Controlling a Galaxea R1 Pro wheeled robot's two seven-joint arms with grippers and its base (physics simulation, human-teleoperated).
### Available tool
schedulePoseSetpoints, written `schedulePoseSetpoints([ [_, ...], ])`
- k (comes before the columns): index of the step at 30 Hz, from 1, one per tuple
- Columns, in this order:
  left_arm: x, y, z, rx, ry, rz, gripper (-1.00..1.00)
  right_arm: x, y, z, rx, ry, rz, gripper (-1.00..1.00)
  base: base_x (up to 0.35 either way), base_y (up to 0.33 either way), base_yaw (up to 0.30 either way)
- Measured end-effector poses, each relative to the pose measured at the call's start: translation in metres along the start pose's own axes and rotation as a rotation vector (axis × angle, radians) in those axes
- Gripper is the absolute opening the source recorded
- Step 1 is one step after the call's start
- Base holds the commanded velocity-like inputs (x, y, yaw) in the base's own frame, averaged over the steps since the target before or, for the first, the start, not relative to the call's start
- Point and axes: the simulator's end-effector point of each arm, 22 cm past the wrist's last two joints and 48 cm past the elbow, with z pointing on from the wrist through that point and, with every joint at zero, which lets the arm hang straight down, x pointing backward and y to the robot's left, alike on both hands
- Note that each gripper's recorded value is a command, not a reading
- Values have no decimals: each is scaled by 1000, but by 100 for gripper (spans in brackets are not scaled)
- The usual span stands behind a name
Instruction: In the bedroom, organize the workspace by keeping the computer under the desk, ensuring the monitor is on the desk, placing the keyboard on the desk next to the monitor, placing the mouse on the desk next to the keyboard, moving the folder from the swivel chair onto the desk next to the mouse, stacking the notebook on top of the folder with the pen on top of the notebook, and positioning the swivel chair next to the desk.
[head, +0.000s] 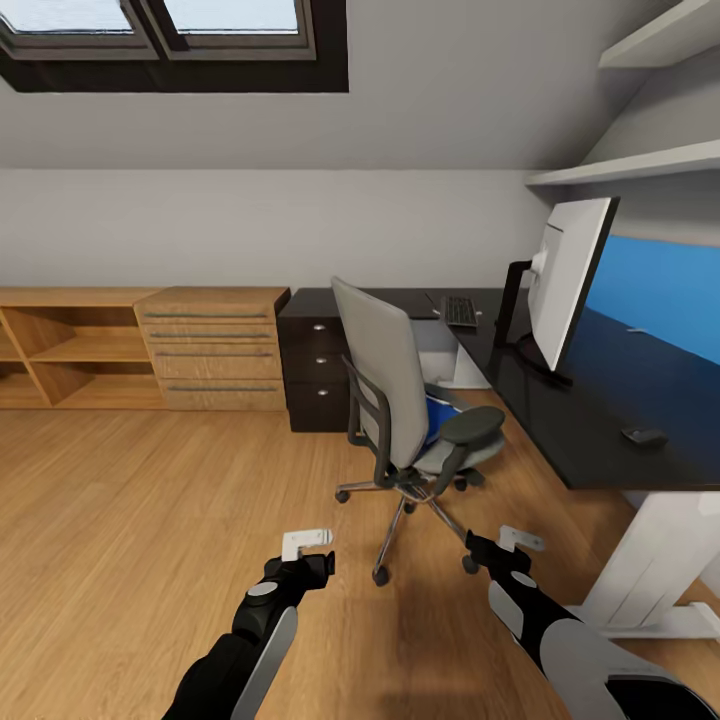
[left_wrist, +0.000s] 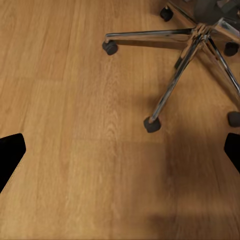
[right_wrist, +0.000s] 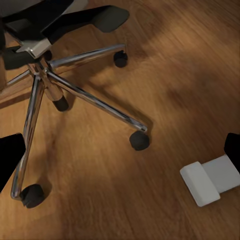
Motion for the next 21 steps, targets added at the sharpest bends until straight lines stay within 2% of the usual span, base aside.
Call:
schedulePoseSetpoints([
  [6,11,2,6,0,-2,1,100,11,0,5,-7,-3,-2,100,0,0,0],
  [8,15,3,8,0,-2,1,100,13,2,6,-16,-8,-17,100,0,0,0],
  [9,12,2,7,3,-11,-2,100,15,4,7,-24,-9,-44,100,0,0,0],
  [12,6,1,6,11,-38,-8,100,21,4,9,-27,-7,-52,100,0,0,0],
  [14,4,0,6,14,-51,-11,100,25,3,11,-26,2,-53,100,0,0,0],
  [16,1,0,5,20,-64,-16,100,35,0,14,-20,49,-56,100,0,0,0],
  [18,4,0,6,22,-66,-19,100,37,-6,18,-10,75,-42,100,0,0,0],
  [21,8,0,9,26,-67,-24,100,25,-18,26,10,93,16,100,0,0,0],
])
